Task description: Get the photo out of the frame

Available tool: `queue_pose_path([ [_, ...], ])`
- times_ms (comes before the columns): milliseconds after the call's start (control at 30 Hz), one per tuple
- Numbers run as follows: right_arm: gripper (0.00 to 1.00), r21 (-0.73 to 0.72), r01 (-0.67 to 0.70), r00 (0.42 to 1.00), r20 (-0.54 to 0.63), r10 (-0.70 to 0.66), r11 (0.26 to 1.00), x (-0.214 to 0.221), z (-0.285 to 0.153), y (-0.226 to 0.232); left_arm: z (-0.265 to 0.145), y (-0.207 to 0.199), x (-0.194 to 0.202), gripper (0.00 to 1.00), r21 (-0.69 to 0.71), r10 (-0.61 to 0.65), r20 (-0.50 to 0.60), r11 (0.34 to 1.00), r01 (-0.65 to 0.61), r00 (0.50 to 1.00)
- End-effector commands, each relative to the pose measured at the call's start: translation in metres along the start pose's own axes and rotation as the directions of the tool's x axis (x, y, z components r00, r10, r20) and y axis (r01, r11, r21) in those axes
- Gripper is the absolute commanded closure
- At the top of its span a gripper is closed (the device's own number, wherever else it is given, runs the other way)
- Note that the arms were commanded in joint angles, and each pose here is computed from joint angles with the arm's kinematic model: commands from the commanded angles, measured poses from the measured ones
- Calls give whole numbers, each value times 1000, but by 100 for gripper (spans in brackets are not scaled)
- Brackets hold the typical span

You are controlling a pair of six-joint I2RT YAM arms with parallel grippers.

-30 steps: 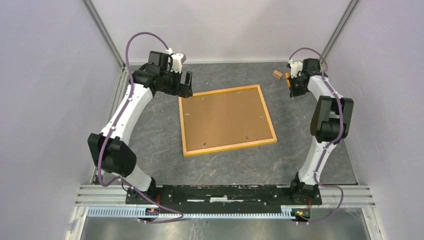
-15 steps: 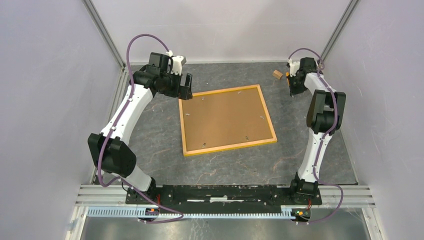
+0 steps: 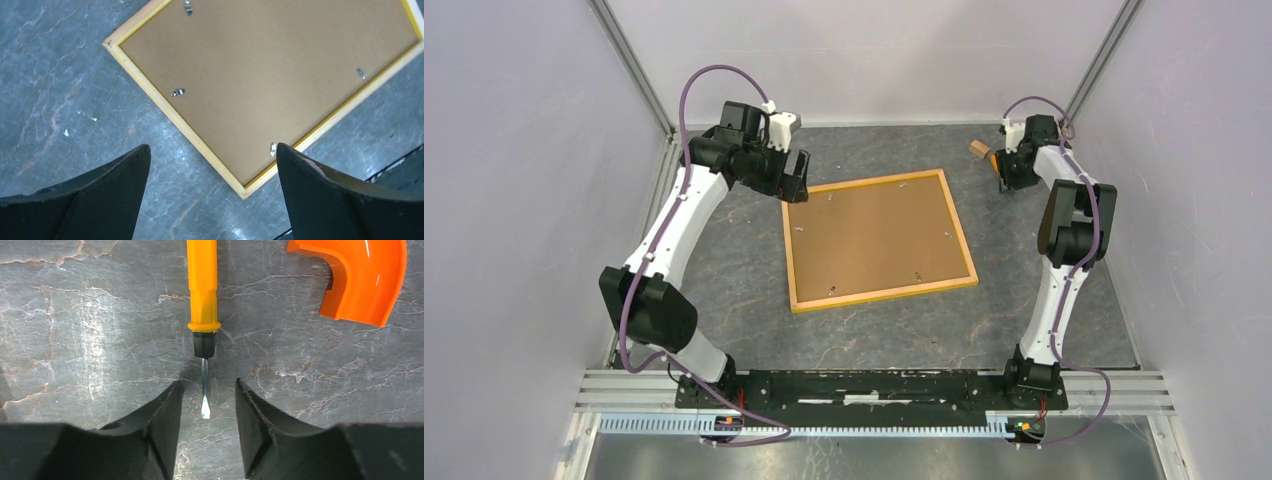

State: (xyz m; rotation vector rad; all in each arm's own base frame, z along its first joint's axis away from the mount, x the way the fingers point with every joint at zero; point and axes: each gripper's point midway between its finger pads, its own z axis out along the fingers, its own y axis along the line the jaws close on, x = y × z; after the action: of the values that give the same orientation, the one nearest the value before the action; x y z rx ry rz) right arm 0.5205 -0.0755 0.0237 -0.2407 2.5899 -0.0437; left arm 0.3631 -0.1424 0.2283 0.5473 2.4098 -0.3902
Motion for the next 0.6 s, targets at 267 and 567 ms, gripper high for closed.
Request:
queue_pose_path([
  [267, 23, -36, 159, 944, 299, -142, 987, -60, -122, 18, -6, -96, 67, 0, 281, 620, -4, 754, -594, 785],
  [567, 19, -166, 263, 836, 530, -139, 950, -40, -211, 80, 51, -159, 111, 0, 268, 796, -49, 593, -759, 604],
])
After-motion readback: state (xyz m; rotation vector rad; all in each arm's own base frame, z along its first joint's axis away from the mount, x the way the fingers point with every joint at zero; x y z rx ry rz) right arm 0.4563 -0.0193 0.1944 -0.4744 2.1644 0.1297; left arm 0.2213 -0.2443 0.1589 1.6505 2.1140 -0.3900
